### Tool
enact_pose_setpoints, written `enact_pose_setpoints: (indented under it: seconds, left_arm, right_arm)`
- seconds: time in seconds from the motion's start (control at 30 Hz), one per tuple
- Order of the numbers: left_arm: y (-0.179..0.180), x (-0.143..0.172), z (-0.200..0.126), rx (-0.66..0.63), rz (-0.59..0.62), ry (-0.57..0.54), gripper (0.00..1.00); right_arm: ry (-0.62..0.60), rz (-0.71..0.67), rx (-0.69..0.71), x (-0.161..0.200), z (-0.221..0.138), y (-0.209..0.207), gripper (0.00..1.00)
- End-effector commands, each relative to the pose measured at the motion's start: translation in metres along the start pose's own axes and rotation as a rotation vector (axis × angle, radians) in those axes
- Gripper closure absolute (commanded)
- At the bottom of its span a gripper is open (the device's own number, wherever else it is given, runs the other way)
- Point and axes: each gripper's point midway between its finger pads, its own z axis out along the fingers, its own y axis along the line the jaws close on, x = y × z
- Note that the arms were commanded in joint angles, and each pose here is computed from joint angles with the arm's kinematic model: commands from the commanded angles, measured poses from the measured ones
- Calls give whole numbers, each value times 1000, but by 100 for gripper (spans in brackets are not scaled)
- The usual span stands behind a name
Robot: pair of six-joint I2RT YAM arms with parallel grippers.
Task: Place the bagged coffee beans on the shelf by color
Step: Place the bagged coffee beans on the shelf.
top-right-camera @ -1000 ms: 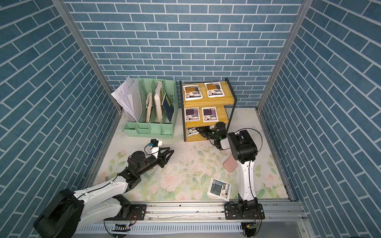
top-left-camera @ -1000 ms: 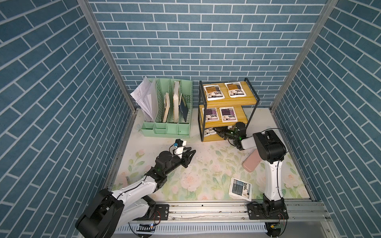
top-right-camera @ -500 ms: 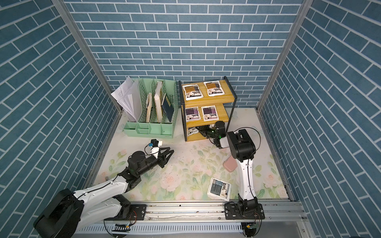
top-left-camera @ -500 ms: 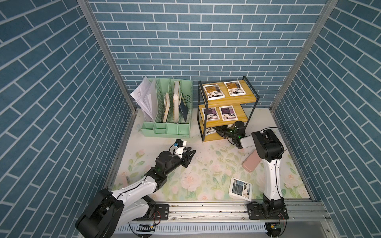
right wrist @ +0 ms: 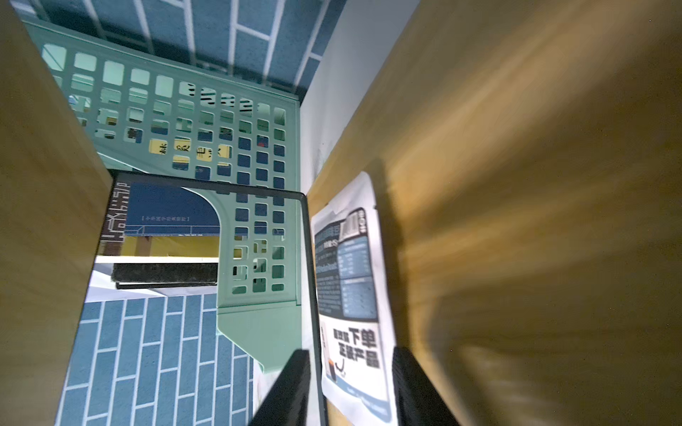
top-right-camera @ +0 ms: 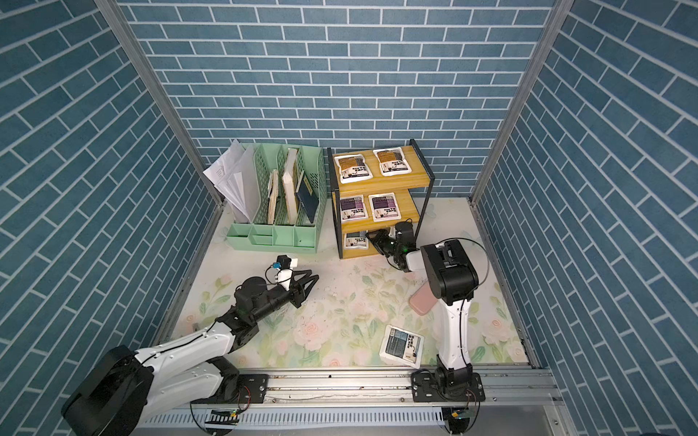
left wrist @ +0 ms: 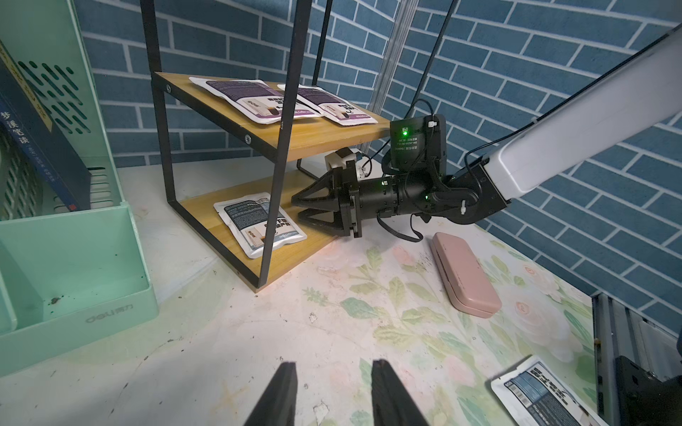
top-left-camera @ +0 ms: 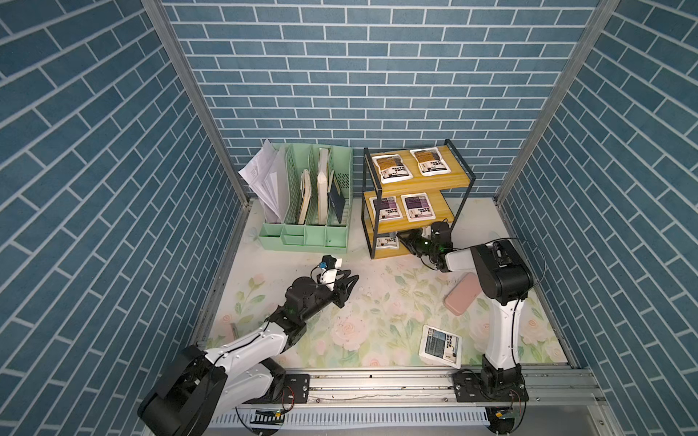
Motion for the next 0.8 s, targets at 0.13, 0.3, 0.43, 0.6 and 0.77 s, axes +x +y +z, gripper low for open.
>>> enact_pose_setpoints:
  seconds: [0.13,0.3,0.43,0.6,0.77]
  left_arm:
    - [-2,2,-1,-2,12,5,62]
    - [-2,2,0,-2,14,4,62]
    - [-3,3,1,0,14,11,62]
    - [-3,2,0,-7,17,12,62]
    - [-2,3,0,-12,18,18,62]
  right_arm:
    - [-138,-17,121,-5,-43,-3,59]
    - [-158,15,86,22,-61,11,71]
    - [-121,73,52,40,-52,16,72]
    - [-105,107,63,46,-35,11,73]
    - [-100,108,73,42,-24,8,76]
